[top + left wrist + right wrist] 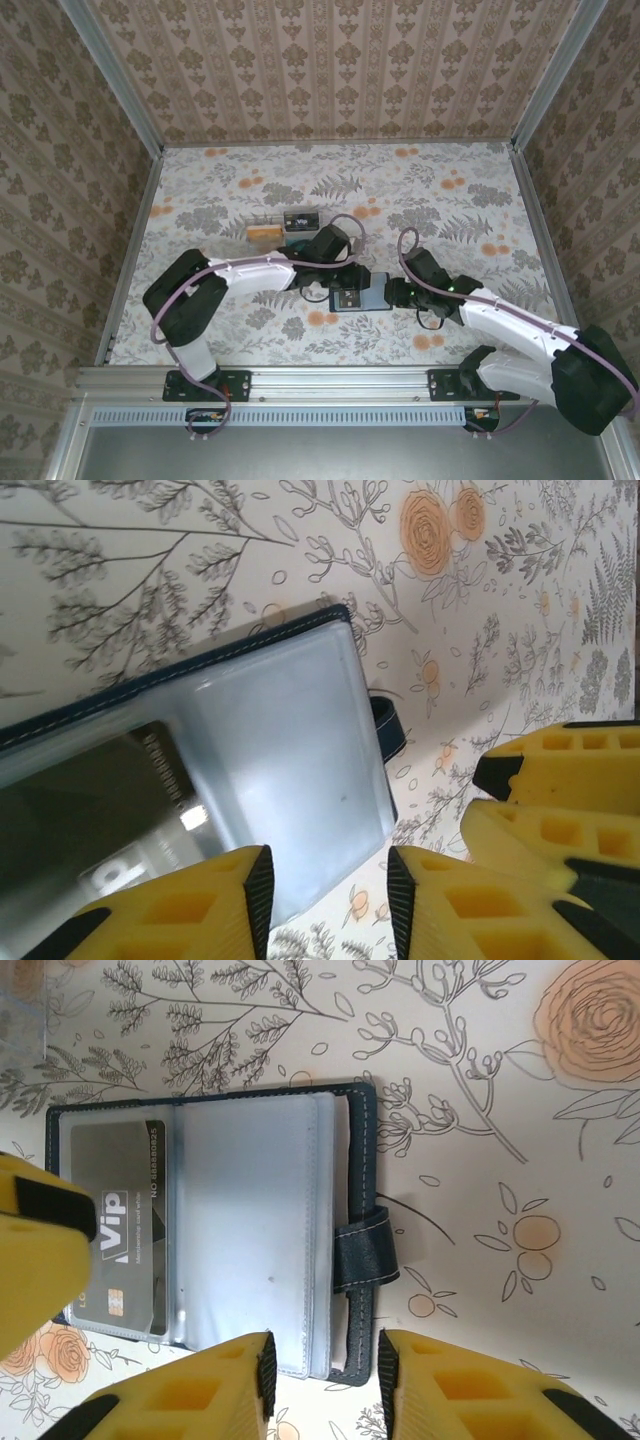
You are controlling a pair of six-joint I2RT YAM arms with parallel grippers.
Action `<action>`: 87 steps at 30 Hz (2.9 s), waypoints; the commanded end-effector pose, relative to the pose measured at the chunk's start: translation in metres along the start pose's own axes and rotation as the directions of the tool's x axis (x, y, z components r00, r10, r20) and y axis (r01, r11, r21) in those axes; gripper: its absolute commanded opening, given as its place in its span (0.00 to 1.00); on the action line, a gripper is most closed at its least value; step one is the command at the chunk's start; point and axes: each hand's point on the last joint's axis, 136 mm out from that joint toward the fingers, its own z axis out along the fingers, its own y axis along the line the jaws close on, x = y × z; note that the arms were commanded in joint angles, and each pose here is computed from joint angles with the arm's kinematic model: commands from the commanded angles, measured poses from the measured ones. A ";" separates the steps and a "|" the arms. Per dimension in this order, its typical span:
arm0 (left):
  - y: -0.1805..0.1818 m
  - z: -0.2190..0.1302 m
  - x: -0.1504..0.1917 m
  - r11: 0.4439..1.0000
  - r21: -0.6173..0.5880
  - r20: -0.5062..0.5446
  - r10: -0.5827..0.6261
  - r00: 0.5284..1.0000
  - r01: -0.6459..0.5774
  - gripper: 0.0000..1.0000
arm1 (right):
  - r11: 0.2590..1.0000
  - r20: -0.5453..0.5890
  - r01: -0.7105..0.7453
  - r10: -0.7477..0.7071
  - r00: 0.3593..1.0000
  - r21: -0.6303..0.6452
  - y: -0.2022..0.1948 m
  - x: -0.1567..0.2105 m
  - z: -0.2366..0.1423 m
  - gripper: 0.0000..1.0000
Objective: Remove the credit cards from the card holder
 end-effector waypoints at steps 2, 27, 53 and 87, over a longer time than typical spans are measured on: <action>0.020 -0.022 0.001 0.998 -0.058 0.052 -0.022 0.998 0.025 0.30 | 0.994 0.005 0.015 -0.015 1.000 -0.112 0.031 -0.015 -0.005 0.31; 0.073 -0.012 0.021 0.982 -0.165 0.012 -0.087 0.996 0.088 0.00 | 0.974 -0.247 -0.102 0.049 0.968 -0.203 0.065 0.004 0.052 0.21; 0.084 -0.007 0.034 0.968 -0.232 -0.035 -0.104 0.994 0.093 0.00 | 0.967 -0.285 -0.140 0.075 0.955 -0.213 0.067 0.007 0.064 0.07; 0.100 -0.010 0.041 0.939 -0.331 -0.077 -0.126 0.989 0.094 0.00 | 0.920 -0.331 -0.216 0.102 0.938 -0.326 0.064 0.010 0.067 0.15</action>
